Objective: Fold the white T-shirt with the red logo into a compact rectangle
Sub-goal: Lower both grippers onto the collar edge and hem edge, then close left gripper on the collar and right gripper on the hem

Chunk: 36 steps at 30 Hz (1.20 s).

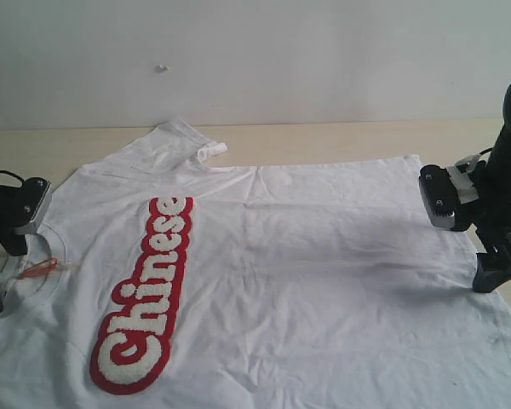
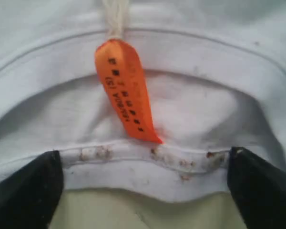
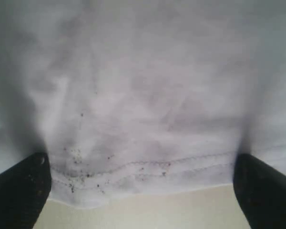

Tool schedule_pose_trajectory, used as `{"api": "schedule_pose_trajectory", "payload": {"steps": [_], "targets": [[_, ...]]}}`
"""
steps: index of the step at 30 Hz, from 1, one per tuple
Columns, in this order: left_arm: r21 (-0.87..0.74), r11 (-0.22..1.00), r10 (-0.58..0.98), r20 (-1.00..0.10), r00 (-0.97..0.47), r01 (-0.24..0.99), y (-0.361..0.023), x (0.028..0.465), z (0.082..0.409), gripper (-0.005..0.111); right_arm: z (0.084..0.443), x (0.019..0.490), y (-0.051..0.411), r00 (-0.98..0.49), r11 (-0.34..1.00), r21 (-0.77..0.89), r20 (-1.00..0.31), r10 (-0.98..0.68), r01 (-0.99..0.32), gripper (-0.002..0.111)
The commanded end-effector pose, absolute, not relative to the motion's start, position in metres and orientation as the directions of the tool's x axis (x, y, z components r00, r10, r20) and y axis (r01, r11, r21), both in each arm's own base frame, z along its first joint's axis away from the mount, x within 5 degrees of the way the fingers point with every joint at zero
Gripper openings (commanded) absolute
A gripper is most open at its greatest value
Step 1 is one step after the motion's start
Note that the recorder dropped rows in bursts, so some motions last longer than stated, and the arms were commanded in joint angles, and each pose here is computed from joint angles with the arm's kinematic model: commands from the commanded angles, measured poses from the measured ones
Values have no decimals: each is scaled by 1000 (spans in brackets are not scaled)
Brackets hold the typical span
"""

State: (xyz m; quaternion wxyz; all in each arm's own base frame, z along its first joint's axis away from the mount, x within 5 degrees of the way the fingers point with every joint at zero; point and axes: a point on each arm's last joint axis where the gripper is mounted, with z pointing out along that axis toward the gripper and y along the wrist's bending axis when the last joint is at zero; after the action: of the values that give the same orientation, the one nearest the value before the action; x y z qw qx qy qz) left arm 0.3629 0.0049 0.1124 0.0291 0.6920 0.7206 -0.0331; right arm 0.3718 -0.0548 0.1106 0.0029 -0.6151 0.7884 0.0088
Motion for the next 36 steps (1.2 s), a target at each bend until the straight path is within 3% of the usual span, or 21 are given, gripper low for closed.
{"api": "schedule_pose_trajectory", "payload": {"steps": [1,3,36], "targets": [[-32,48,995,-81,-51,998,6,359,101,40,99,369,-55,-248,247,45,-16,-969,-968,105],[-68,44,996,-79,-49,997,5,353,97,2,99,369,-55,-248,247,45,-16,-969,-968,105],[-72,11,999,-51,-14,997,8,350,95,1,99,369,-55,-248,247,45,-16,-969,-968,105]]}}
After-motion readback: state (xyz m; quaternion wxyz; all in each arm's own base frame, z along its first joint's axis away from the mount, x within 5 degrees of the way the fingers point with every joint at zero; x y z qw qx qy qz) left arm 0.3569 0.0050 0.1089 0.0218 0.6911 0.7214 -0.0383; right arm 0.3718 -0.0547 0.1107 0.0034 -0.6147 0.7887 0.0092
